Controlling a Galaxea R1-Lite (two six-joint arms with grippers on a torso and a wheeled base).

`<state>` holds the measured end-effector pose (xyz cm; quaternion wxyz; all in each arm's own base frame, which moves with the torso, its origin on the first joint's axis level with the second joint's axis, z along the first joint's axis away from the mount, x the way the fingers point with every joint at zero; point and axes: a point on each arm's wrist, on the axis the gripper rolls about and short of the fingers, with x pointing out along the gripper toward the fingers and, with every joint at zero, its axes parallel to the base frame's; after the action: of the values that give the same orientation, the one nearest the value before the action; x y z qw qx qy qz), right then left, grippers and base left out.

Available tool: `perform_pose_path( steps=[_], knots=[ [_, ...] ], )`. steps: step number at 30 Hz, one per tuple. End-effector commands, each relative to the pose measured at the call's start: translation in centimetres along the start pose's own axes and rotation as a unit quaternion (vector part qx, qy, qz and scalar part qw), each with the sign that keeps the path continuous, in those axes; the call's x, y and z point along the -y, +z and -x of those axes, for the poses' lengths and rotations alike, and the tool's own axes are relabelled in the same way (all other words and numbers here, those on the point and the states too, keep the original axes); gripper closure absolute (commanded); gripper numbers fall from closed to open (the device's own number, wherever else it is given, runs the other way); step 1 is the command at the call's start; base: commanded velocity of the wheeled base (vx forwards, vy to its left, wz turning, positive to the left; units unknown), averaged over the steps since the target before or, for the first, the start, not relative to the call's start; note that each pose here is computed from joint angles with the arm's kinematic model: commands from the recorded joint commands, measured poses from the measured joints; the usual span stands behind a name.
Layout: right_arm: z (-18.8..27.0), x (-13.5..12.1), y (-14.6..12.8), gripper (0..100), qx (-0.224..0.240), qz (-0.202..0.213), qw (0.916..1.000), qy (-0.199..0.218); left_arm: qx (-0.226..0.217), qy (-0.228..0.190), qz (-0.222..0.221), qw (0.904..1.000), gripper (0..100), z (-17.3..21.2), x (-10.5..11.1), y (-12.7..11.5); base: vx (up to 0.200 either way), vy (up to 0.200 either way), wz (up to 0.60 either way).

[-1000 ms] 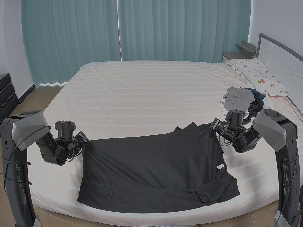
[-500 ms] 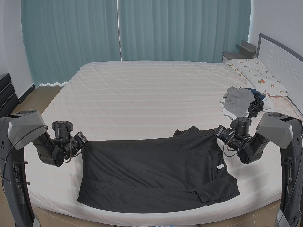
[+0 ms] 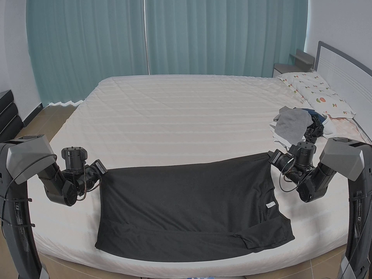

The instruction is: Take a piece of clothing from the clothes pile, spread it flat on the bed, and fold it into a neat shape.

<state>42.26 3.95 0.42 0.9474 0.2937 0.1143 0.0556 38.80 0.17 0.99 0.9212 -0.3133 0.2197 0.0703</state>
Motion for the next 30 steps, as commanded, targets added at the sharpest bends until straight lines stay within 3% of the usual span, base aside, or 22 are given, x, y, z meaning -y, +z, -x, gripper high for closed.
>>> perform_pose_path(
  steps=[1, 12, 30],
  knots=[
    [0.1, 0.2, 0.3, 100, 0.005, -0.001, 1.0000, -0.002, -0.007, 0.002, -0.004, 1.0000, 100, 0.0, -0.2, -0.2, 0.000, 0.000, 0.00],
    [0.7, 0.8, 0.5, 100, 0.008, -0.013, 0.9998, -0.013, -0.012, -0.008, -0.010, 0.9998, 100, 0.2, -0.3, -0.2, 0.000, 0.000, 0.00],
    [4.9, 1.3, -0.5, 100, -0.035, -0.011, 0.9993, -0.009, -0.022, -0.014, -0.054, 0.9982, 100, 2.5, -0.6, -0.5, 0.000, 0.000, 0.00]
  ],
)
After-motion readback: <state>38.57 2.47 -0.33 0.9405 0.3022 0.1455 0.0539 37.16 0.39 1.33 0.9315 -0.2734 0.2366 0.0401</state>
